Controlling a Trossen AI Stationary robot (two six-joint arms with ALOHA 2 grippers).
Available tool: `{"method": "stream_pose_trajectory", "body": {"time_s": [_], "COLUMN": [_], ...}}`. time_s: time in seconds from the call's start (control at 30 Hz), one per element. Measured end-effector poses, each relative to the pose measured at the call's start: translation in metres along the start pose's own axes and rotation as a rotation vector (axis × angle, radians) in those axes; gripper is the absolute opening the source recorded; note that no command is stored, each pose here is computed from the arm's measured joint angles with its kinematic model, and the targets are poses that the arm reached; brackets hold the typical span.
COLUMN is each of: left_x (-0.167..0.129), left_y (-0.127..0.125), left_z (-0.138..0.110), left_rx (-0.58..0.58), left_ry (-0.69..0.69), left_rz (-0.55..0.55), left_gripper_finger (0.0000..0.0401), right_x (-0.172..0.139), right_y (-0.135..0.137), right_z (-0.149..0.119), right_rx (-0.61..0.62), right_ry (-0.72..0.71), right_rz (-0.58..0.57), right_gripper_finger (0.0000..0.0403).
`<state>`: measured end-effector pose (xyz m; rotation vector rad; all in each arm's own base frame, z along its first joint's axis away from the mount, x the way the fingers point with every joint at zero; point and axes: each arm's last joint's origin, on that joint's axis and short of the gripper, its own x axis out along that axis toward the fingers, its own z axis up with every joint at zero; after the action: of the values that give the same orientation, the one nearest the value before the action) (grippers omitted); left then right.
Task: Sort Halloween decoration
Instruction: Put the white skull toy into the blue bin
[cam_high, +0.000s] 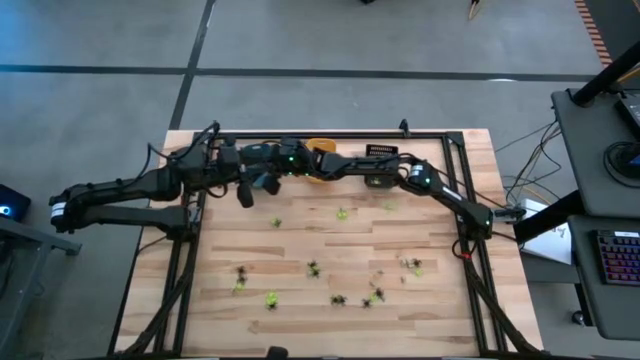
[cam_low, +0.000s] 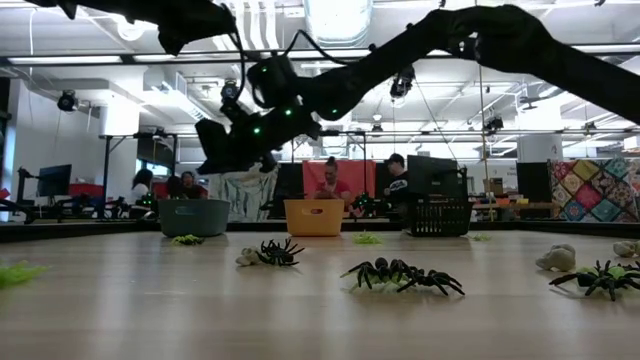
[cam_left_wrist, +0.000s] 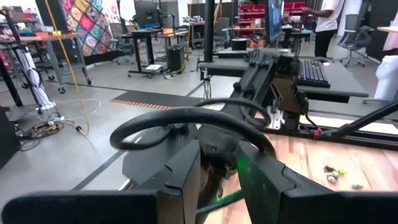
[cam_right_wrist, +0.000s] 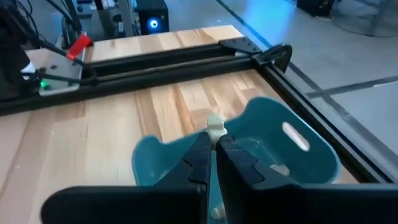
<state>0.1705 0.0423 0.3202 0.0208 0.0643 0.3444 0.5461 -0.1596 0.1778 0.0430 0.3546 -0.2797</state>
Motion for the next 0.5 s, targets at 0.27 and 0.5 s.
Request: {"method": "stream_pose_trajectory", "body": {"time_s": [0.27, 0.5], "left_x": [-0.0005, 0.0003], "left_y": [0.0, -0.0001], "left_z": [-0.0025, -0.0028], "left_rx": [0.002, -0.005], "left_ry": [0.026, 0.028], "left_rz": [-0.001, -0.001], "left_gripper_finger": [0.0088, 0.0088], "right_x": [0.0045, 0.0036], "right_y": [0.0003, -0.0008], "right_z": [-0.0058, -0.0069], "right_rx": [0.016, 0.012], "right_ry": [0.027, 0.05], "right_rz": [0.008, 0.006], "right_gripper_finger": [0.0021, 0.0089]}}
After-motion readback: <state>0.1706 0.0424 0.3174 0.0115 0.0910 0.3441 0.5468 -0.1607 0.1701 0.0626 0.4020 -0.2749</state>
